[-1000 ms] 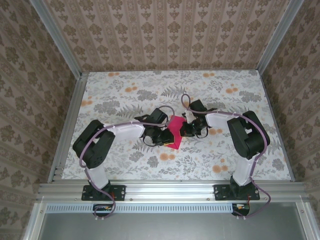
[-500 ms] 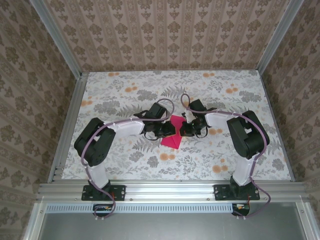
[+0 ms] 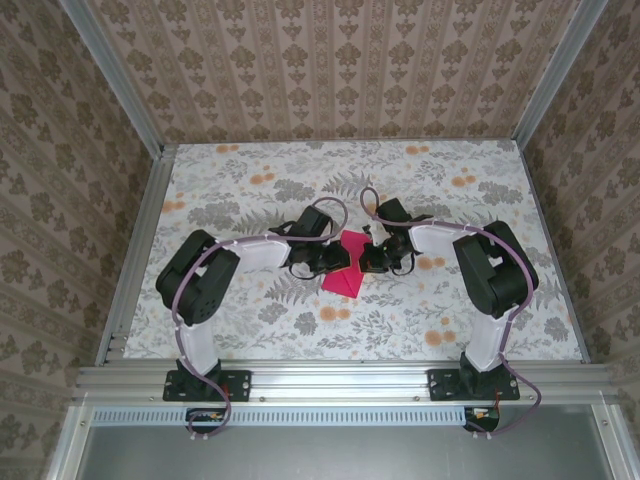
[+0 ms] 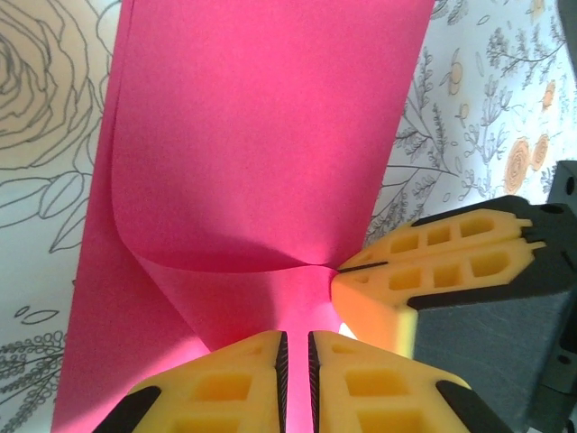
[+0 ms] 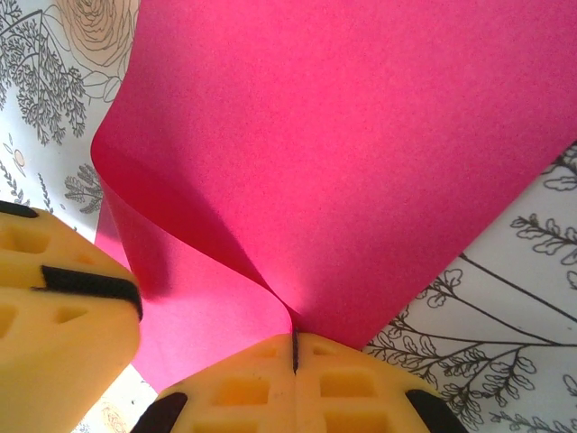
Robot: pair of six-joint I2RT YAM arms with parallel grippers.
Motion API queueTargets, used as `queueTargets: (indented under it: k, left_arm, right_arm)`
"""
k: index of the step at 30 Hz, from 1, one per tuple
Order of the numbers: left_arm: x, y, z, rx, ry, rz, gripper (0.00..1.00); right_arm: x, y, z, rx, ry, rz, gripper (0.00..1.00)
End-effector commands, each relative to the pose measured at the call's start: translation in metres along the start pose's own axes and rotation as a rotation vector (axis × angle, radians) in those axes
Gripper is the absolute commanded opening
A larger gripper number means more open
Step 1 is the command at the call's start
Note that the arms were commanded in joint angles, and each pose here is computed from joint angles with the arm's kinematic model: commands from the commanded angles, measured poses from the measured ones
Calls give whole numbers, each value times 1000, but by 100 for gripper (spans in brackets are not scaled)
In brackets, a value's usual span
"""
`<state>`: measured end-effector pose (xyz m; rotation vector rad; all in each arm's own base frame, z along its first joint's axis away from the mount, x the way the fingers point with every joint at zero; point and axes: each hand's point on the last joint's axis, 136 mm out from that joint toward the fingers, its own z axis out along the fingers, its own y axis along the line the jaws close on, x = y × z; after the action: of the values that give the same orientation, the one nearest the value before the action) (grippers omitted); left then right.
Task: Fold a paper plane with a square sheet of paper (pick it up from the middle)
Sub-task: Fold the triangle a second time at the center of the table.
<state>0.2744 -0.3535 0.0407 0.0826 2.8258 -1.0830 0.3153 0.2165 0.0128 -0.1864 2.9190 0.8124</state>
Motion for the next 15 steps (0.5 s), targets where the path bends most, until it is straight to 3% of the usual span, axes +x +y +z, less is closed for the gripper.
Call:
queueTargets:
  k: [1,15]
  left_arm:
    - [4,13,6,-15,19,-21,17]
    - [12,39,15,-96,57,-99,17]
  right_arm:
    - [14,-27,11,116,55,22,4]
    - [13,-30,10,131,54,27,4]
